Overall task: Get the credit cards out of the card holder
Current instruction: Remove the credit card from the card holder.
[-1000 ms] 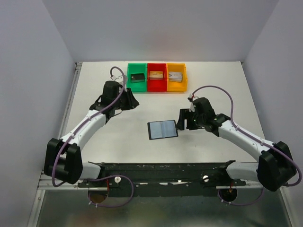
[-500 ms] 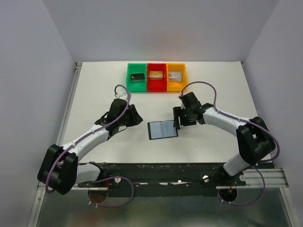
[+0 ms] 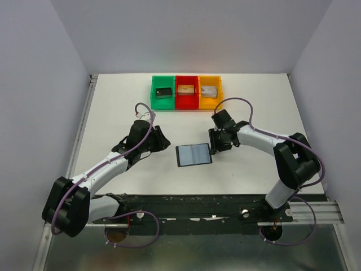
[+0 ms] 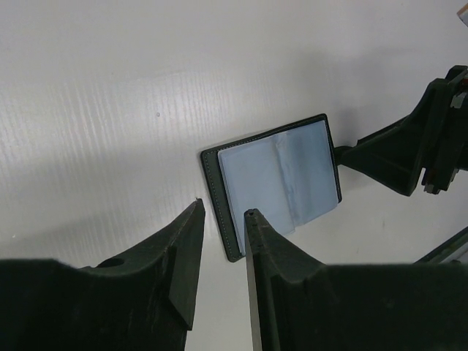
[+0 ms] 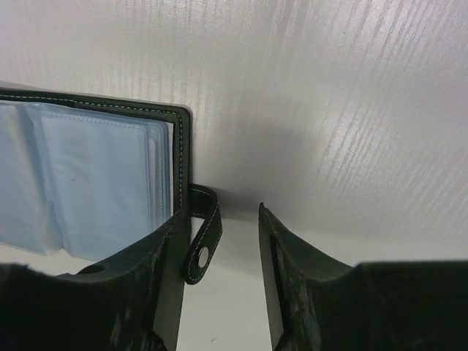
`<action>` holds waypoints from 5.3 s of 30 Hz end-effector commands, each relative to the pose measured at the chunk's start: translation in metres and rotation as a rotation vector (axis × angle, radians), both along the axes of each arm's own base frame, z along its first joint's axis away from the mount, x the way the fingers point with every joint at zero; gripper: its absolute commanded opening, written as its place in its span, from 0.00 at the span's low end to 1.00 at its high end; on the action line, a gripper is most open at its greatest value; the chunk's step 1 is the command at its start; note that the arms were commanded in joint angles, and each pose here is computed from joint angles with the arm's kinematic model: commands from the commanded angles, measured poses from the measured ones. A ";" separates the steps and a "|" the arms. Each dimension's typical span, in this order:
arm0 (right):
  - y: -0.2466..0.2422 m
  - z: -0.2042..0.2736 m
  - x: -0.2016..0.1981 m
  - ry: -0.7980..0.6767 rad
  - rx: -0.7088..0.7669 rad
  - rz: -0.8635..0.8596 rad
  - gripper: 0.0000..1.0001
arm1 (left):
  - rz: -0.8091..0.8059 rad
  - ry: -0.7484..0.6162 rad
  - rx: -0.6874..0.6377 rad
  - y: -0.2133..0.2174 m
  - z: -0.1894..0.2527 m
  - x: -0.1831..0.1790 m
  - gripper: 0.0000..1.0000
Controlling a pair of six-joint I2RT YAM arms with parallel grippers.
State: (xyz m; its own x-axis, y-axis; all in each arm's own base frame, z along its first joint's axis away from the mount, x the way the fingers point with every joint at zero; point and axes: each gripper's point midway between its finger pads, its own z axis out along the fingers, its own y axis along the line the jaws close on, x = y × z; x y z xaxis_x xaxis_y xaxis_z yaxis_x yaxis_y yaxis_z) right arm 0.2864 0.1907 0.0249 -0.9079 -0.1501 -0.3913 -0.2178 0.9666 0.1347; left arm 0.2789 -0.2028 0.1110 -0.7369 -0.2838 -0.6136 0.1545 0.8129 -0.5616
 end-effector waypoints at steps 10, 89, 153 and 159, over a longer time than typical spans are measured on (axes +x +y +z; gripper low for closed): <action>0.010 0.026 -0.009 -0.038 0.078 0.055 0.00 | 0.009 0.030 -0.046 -0.016 0.005 0.003 0.48; 0.037 0.100 -0.019 -0.239 0.331 0.342 0.00 | -0.286 0.159 0.078 -0.109 -0.037 -0.015 0.48; -0.015 0.006 -0.032 0.026 0.096 0.046 0.00 | -0.231 0.208 0.123 -0.085 -0.045 -0.027 0.65; -0.013 0.004 -0.034 0.029 0.112 0.055 0.00 | -0.249 0.222 0.113 -0.090 -0.048 -0.027 0.65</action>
State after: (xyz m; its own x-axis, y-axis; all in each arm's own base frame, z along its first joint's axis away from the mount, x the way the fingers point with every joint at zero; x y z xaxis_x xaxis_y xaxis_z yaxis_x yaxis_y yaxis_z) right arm 0.2523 0.1782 0.0344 -0.9067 -0.1715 -0.3855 -0.2775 0.9306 0.2387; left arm 0.2468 -0.2844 0.0567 -0.8938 -0.0251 -0.4478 0.2226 0.8419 -0.4915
